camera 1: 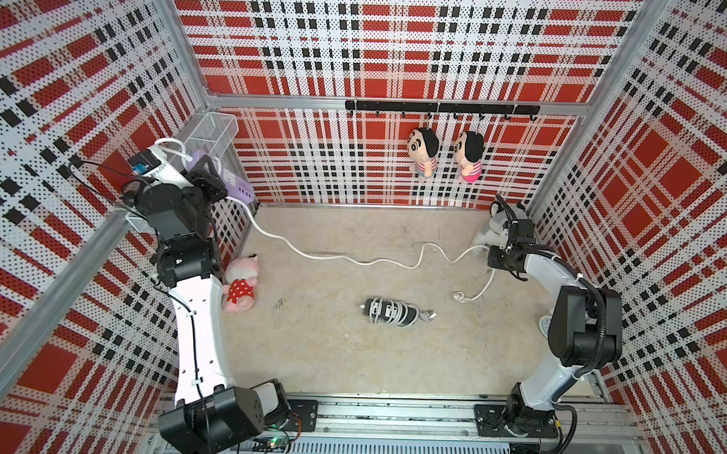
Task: Unwrap the cord wrapped around the power strip
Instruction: Adjust the power cord at the center of the board, then adjust the power strip.
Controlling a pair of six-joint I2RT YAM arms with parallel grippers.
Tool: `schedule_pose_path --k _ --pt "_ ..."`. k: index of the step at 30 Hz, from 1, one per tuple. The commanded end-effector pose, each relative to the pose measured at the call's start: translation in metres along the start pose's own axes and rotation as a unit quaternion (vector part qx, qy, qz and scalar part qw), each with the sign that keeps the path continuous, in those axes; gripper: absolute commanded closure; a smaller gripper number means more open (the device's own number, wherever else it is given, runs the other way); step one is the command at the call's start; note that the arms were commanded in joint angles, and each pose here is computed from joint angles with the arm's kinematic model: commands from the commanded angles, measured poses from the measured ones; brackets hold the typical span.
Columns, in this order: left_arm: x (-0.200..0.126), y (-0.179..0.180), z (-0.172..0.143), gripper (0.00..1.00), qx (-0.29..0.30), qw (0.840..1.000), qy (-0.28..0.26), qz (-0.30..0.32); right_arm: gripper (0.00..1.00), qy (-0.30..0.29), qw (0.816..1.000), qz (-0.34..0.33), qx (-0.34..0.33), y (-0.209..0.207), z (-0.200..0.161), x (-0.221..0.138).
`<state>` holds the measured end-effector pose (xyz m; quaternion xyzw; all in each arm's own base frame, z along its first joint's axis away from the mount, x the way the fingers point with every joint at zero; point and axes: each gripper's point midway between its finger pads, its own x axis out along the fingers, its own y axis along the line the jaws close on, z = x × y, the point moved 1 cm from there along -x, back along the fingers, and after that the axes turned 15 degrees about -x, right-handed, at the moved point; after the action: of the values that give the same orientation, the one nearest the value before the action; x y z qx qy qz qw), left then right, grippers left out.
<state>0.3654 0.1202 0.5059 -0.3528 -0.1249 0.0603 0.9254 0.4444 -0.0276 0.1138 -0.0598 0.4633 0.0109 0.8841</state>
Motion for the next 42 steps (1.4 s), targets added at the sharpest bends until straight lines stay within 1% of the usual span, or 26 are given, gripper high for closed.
schedule_pose_path --k 1,3,5,7,8,10,12,14,16,17,19,21,23,24,25,27,28,29,31,34,36,39,42 --pt "-0.016 -0.054 -0.009 1.0 -0.034 0.993 0.017 -0.111 0.54 -0.017 1.0 -0.001 -0.002 -0.002 0.011 -0.018" --pt "-0.018 -0.064 -0.027 1.0 -0.056 0.988 0.041 -0.136 0.38 -0.025 0.999 0.019 -0.005 0.004 0.018 -0.029" --pt "-0.021 -0.074 -0.044 1.0 -0.09 0.979 0.066 -0.171 0.27 -0.036 0.999 0.037 -0.01 0.01 0.023 -0.042" --pt "-0.022 -0.082 -0.062 1.0 -0.116 0.971 0.089 -0.192 0.19 -0.052 0.997 0.049 -0.012 0.014 0.028 -0.057" --pt "-0.023 -0.087 -0.07 1.0 -0.12 0.968 0.096 -0.197 0.18 -0.06 0.996 0.059 -0.012 0.017 0.03 -0.061" --pt "-0.024 -0.1 -0.085 1.0 -0.127 0.963 0.115 -0.21 0.18 -0.095 0.99 0.106 -0.016 0.034 0.039 -0.079" --pt "-0.027 -0.115 -0.099 1.0 -0.144 0.951 0.137 -0.236 0.2 -0.141 0.975 0.169 -0.029 0.064 0.051 -0.101" --pt "-0.032 -0.129 -0.114 1.0 -0.177 0.932 0.162 -0.27 0.22 -0.184 0.947 0.257 -0.06 0.112 0.063 -0.125" --pt "-0.038 -0.145 -0.133 1.0 -0.209 0.906 0.196 -0.313 0.24 -0.222 0.905 0.352 -0.086 0.164 0.072 -0.152" --pt "-0.039 -0.15 -0.141 1.0 -0.213 0.899 0.208 -0.322 0.26 -0.237 0.886 0.386 -0.096 0.182 0.076 -0.163" --pt "-0.041 -0.16 -0.159 1.0 -0.204 0.892 0.227 -0.334 0.27 -0.273 0.84 0.455 -0.113 0.218 0.085 -0.193" --pt "-0.043 -0.169 -0.173 1.0 -0.197 0.881 0.252 -0.349 0.26 -0.306 0.789 0.518 -0.126 0.242 0.092 -0.224" --pt "-0.046 -0.176 -0.186 1.0 -0.189 0.869 0.276 -0.364 0.23 -0.332 0.749 0.561 -0.118 0.251 0.1 -0.249" --pt "-0.048 -0.18 -0.191 1.0 -0.186 0.863 0.287 -0.373 0.19 -0.338 0.731 0.582 -0.114 0.253 0.103 -0.259" --pt "-0.052 -0.184 -0.198 1.0 -0.18 0.853 0.302 -0.386 0.13 -0.345 0.714 0.598 -0.116 0.255 0.105 -0.268" --pt "-0.055 -0.19 -0.211 1.0 -0.174 0.836 0.329 -0.404 0.04 -0.349 0.69 0.622 -0.124 0.261 0.106 -0.278" --pt "-0.058 -0.193 -0.217 1.0 -0.173 0.826 0.343 -0.411 0.0 -0.346 0.683 0.63 -0.13 0.266 0.106 -0.281" --pt "-0.059 -0.196 -0.221 1.0 -0.173 0.82 0.351 -0.418 0.0 -0.344 0.679 0.634 -0.134 0.271 0.106 -0.283" --pt "-0.066 -0.204 -0.23 1.0 -0.172 0.801 0.37 -0.438 0.0 -0.336 0.672 0.641 -0.155 0.285 0.104 -0.284" --pt "-0.071 -0.212 -0.237 1.0 -0.174 0.784 0.384 -0.455 0.0 -0.318 0.671 0.645 -0.182 0.307 0.101 -0.279" --pt "-0.072 -0.216 -0.239 1.0 -0.172 0.78 0.387 -0.46 0.0 -0.311 0.668 0.648 -0.191 0.317 0.101 -0.277" --pt "-0.072 -0.216 -0.243 1.0 -0.172 0.778 0.391 -0.461 0.0 -0.31 0.652 0.663 -0.197 0.328 0.098 -0.281" --pt "-0.073 -0.217 -0.248 1.0 -0.173 0.773 0.397 -0.464 0.04 -0.303 0.648 0.67 -0.198 0.338 0.098 -0.28"
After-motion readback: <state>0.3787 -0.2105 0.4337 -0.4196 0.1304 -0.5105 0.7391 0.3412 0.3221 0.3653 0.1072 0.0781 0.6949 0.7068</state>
